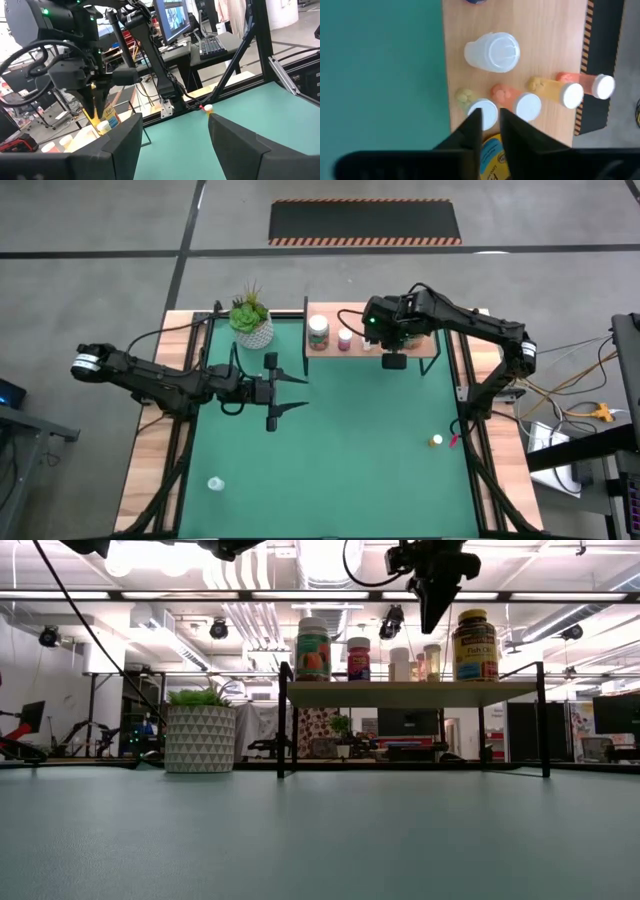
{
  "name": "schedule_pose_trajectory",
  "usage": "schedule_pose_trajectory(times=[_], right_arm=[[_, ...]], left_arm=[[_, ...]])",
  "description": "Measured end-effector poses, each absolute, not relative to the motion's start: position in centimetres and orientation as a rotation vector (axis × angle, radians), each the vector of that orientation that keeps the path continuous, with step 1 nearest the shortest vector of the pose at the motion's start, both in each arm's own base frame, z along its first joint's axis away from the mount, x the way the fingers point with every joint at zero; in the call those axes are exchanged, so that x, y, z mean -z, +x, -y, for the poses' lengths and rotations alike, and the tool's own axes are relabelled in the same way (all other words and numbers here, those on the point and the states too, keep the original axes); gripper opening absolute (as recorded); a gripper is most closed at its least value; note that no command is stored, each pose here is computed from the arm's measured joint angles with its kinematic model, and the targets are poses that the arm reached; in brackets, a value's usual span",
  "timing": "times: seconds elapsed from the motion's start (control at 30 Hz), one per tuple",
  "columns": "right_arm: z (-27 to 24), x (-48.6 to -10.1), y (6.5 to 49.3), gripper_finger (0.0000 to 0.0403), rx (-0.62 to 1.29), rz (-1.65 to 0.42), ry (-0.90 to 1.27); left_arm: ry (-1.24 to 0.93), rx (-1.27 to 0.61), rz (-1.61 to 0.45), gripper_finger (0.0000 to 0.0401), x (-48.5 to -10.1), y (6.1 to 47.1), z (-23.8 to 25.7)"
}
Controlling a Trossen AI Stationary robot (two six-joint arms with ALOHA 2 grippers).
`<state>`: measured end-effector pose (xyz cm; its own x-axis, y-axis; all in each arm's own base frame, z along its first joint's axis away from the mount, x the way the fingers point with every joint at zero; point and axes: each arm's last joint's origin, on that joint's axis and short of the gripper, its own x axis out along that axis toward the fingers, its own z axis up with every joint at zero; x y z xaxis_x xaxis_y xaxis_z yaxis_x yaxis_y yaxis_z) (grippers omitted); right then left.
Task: Pick and place medicine bottles onto shelf by color
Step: Put the small yellow medicine bottle on the shelf
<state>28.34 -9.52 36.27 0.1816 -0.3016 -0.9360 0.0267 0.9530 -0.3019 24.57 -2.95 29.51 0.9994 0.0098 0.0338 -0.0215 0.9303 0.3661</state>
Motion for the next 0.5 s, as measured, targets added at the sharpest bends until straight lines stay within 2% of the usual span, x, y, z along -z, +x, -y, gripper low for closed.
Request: schedule_pose_trajectory(times=[0.07,0.13,0.5], right_arm=[[9.6,-36.1,28.5,0.003,0.225,-1.38,-0.239],[9.6,-35.9,28.7,0.0015,0.218,-1.386,-0.244],[9.8,-35.0,29.2,0.0013,0.217,-1.431,-0.232]], left_arm=[[0.376,-0.016,0.032,0.021,-29.5,24.6,3.0],[0.376,-0.016,0.032,0.021,-29.5,24.6,3.0],[0.377,-0.016,0.031,0.021,-29.5,24.6,3.0]])
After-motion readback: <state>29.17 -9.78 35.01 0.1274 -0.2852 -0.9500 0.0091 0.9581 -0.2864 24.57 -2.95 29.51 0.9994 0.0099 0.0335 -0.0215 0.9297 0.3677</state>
